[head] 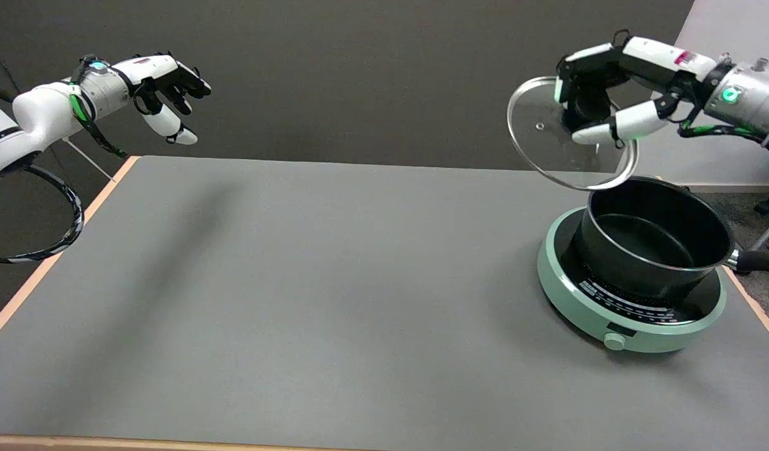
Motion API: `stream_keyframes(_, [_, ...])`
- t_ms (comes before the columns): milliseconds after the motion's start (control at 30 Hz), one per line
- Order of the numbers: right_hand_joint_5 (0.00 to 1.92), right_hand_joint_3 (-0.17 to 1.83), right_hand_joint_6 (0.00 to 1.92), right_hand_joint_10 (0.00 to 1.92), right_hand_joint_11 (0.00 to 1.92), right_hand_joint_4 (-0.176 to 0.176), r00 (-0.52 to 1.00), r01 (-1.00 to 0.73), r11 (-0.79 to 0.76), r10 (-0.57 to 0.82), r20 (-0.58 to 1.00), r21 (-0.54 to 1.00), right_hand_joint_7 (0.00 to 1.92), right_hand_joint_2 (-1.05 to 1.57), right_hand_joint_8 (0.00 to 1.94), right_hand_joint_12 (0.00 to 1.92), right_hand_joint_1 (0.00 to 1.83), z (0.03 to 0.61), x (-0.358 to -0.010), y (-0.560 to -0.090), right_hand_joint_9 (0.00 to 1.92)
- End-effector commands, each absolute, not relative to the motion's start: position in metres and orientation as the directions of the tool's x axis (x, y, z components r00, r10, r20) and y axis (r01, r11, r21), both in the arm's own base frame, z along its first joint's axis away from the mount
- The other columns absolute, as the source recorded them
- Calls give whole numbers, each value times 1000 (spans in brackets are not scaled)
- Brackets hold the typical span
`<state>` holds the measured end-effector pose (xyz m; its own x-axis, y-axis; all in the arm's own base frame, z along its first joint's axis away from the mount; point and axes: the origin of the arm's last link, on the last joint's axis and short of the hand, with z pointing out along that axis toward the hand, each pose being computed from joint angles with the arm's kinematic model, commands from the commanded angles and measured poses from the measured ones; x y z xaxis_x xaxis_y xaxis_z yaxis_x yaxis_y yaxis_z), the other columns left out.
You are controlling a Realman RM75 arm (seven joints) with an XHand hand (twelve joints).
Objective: Place the pot lid onto the table.
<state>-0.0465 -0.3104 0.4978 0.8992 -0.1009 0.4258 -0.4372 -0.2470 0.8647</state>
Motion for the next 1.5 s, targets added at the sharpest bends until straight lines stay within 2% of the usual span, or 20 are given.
stream_keyframes(33, [599, 660, 1278, 1578, 720, 176, 913, -384, -195, 63, 402, 902, 845, 845, 1337, 1921, 1498, 469, -8, -331, 792])
stream_keyframes(167, [602, 604, 1274, 1565, 724, 176, 914, -384, -198, 59, 402, 902, 830, 875, 1325, 1921, 1494, 464, -10, -331, 791])
stream_keyframes(200, [632, 483, 1188, 1555, 711, 176, 914, -383, -199, 60, 401, 902, 802, 942, 1309, 1921, 1487, 462, -10, -331, 778])
stream_keyframes(467, [639, 479, 1170, 1551, 715, 176, 925, -336, -206, 110, 363, 919, 804, 943, 1307, 1921, 1487, 453, 1, -329, 779])
stream_keyframes(767, [650, 479, 1147, 1544, 717, 176, 919, -351, -173, 125, 374, 920, 809, 941, 1303, 1921, 1487, 461, -4, -330, 780])
stream_keyframes(1067, [658, 577, 1139, 1540, 716, 176, 918, -352, -136, 142, 370, 926, 858, 877, 1286, 1921, 1496, 475, -4, -330, 795])
stream_keyframes(1400, [659, 525, 1143, 1552, 714, 176, 926, -351, -107, 107, 362, 930, 823, 914, 1300, 1921, 1490, 477, -16, -337, 785])
stream_keyframes(1500, [660, 517, 1137, 1549, 712, 176, 920, -366, -144, 96, 381, 919, 823, 918, 1298, 1921, 1489, 465, -18, -347, 784])
